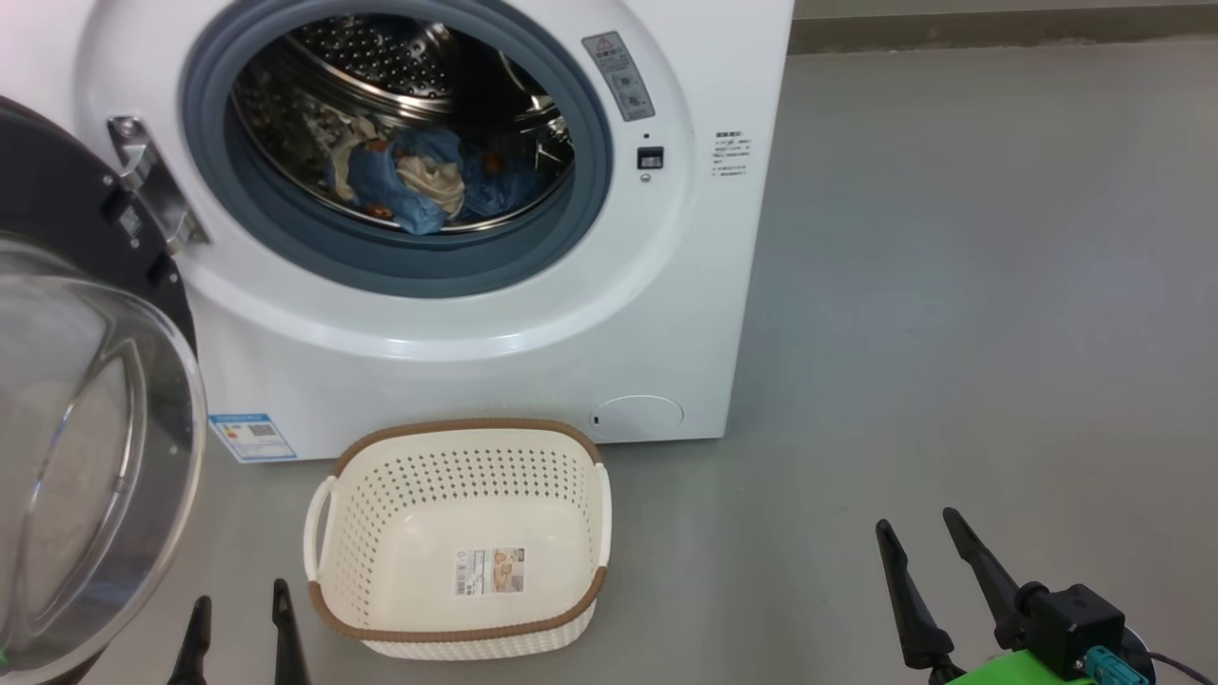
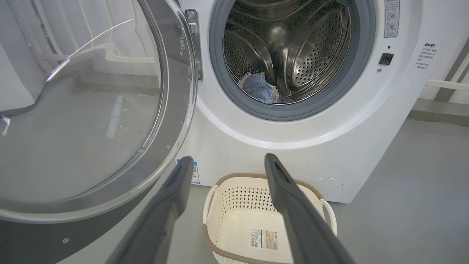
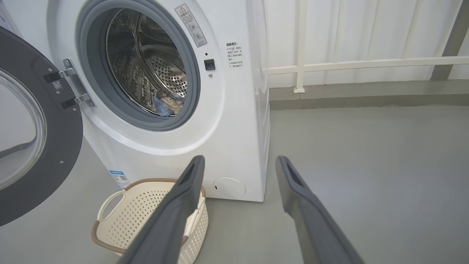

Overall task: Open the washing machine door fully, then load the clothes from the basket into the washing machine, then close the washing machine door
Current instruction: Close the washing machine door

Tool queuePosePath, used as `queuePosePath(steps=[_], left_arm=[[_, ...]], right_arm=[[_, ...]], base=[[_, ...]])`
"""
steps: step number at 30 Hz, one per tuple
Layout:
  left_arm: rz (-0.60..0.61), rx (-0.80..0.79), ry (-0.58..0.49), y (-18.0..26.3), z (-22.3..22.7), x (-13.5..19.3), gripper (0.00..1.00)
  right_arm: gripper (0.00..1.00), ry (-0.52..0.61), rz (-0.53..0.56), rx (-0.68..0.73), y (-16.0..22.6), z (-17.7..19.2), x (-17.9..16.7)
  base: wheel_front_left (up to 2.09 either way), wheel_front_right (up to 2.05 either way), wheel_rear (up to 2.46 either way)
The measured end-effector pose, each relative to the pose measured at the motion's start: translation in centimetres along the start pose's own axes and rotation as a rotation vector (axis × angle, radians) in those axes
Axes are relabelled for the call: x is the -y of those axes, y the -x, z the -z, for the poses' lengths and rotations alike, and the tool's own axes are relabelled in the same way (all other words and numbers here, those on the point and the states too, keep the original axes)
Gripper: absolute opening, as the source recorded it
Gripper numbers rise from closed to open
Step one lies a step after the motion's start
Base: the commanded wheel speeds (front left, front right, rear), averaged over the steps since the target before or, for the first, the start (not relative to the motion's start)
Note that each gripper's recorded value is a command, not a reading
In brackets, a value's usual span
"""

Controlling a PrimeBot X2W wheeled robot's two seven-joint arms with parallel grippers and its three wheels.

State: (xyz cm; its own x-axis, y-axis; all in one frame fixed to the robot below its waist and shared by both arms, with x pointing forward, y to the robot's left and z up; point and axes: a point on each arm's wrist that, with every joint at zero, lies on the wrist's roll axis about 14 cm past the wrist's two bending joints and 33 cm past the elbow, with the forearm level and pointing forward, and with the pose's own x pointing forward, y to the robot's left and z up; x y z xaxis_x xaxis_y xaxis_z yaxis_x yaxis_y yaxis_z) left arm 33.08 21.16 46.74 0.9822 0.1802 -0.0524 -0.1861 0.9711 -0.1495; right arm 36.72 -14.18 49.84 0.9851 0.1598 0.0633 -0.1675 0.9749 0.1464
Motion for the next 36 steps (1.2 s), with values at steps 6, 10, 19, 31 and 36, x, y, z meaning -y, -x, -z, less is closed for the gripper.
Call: queuePosePath(steps=[6, 10, 19, 31, 36], left_arm=[[-0.050, 0.010, 0.000, 0.7, -0.3, -1.6, 1.00], [-0.097, 0.021, 0.001, 1.4, -0.6, -3.1, 1.00], [-0.266, 0.059, -0.009, 4.1, -1.7, -7.6, 1.00], [-0.494, 0.106, -0.016, 9.8, -2.7, -13.1, 1.00], [-0.573, 0.127, 0.001, 11.9, -3.1, -14.7, 1.00]], right_arm=[[1.00, -0.002, -0.045, 0.002, -0.8, 0.0, -1.4], [1.00, 0.000, -0.090, 0.003, -1.6, 0.0, -2.8], [1.00, 0.026, -0.242, 0.015, -3.8, -0.2, -7.6], [1.00, 0.019, -0.491, 0.012, -4.6, 0.1, -16.2], [1.00, 0.015, -0.587, 0.022, -4.8, -0.2, -19.6]], base=[[0.00, 0.00, 0.00], [0.00, 0.00, 0.00], [0.00, 0.00, 0.00], [0.00, 0.00, 0.00], [0.00, 0.00, 0.00]])
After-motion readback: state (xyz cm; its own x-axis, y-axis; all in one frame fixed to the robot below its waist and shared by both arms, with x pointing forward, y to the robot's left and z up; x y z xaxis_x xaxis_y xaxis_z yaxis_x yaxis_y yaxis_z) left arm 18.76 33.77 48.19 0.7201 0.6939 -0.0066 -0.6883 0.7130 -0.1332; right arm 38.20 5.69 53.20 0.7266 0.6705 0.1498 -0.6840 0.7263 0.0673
